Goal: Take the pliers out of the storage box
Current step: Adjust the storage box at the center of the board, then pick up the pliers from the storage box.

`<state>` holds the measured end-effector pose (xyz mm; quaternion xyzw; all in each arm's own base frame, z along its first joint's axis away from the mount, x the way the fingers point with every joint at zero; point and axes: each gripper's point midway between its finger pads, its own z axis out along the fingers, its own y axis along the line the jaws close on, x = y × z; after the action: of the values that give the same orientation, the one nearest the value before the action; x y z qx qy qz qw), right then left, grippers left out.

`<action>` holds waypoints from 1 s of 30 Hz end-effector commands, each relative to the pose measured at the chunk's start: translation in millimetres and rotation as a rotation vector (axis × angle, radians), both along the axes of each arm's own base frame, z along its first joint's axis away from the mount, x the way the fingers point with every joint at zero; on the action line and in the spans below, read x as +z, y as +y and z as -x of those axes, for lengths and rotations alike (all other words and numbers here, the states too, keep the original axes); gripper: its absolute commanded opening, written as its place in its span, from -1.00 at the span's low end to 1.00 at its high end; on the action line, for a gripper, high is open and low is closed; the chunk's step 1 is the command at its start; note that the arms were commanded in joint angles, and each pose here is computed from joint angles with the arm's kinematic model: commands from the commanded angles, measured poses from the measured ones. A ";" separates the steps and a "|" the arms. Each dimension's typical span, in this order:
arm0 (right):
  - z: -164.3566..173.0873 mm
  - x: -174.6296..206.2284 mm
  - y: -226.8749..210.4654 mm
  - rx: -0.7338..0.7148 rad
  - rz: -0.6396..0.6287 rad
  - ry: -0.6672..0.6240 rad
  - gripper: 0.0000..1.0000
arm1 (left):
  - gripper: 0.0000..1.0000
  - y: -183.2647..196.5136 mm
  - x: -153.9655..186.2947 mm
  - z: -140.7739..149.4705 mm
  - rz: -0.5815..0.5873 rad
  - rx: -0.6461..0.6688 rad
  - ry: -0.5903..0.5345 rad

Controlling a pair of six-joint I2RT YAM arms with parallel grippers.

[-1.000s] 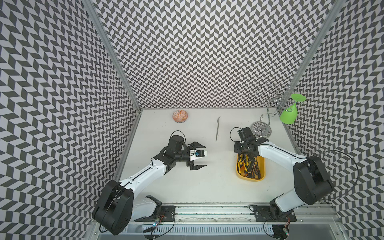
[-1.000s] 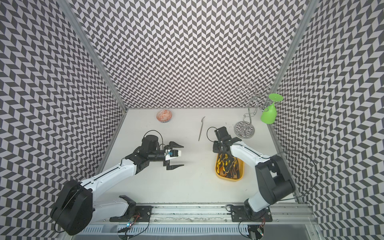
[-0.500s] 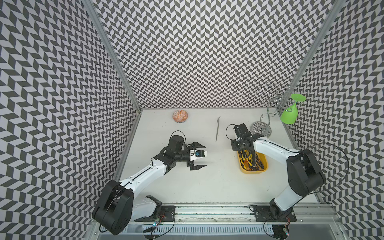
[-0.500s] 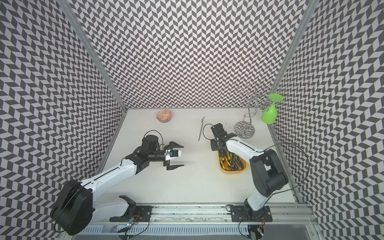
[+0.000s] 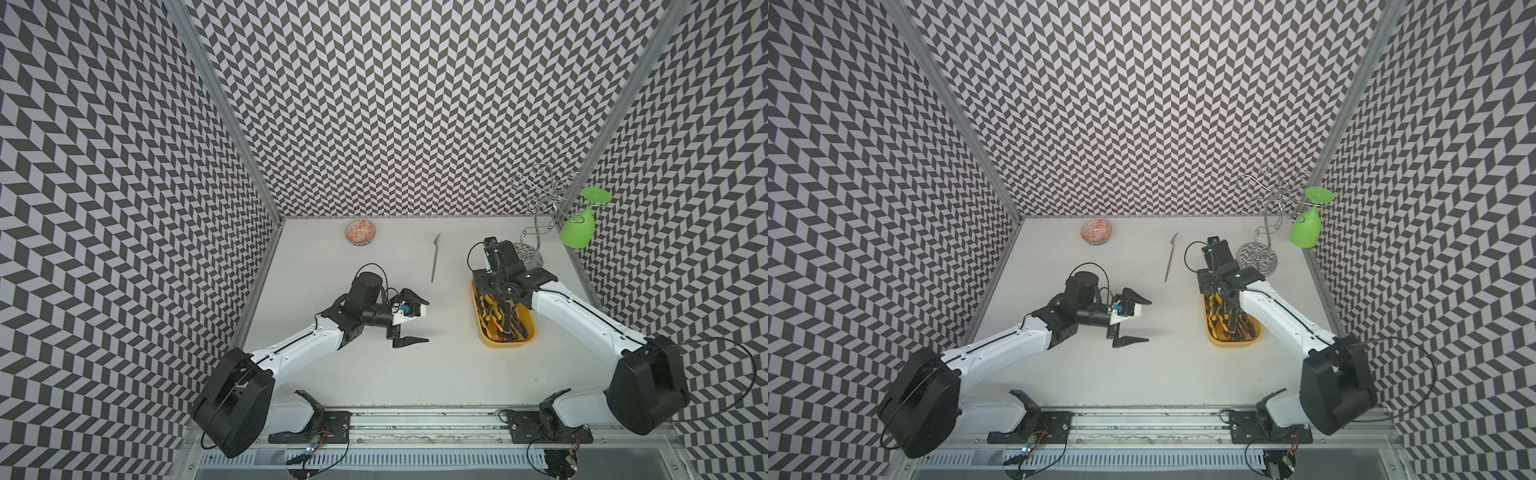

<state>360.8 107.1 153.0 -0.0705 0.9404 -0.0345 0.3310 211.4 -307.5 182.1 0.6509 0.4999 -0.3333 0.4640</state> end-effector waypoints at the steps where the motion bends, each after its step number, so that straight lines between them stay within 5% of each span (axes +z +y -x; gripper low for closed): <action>1: 0.5 -10.5 -20.9 -0.014 0.075 0.059 0.33 | 0.96 -9.9 12.0 1.1 0.026 -0.028 -0.023; 15: -2.4 -72.0 -23.3 -0.059 0.133 0.293 -0.09 | 0.96 -6.6 8.5 -9.2 0.007 0.082 -0.016; 20: -1.4 -83.9 -26.0 -0.065 0.151 0.321 -0.19 | 0.96 -6.2 9.5 -14.2 0.015 0.119 -0.002; 30: -4.7 -64.5 -30.0 -0.086 0.134 0.254 -0.77 | 0.96 -6.6 9.0 -14.5 0.017 0.118 -0.014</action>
<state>364.8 80.8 74.2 -0.0716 0.9749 -0.1050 0.1826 228.3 -313.8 186.1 0.6183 0.5403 -0.3072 0.4811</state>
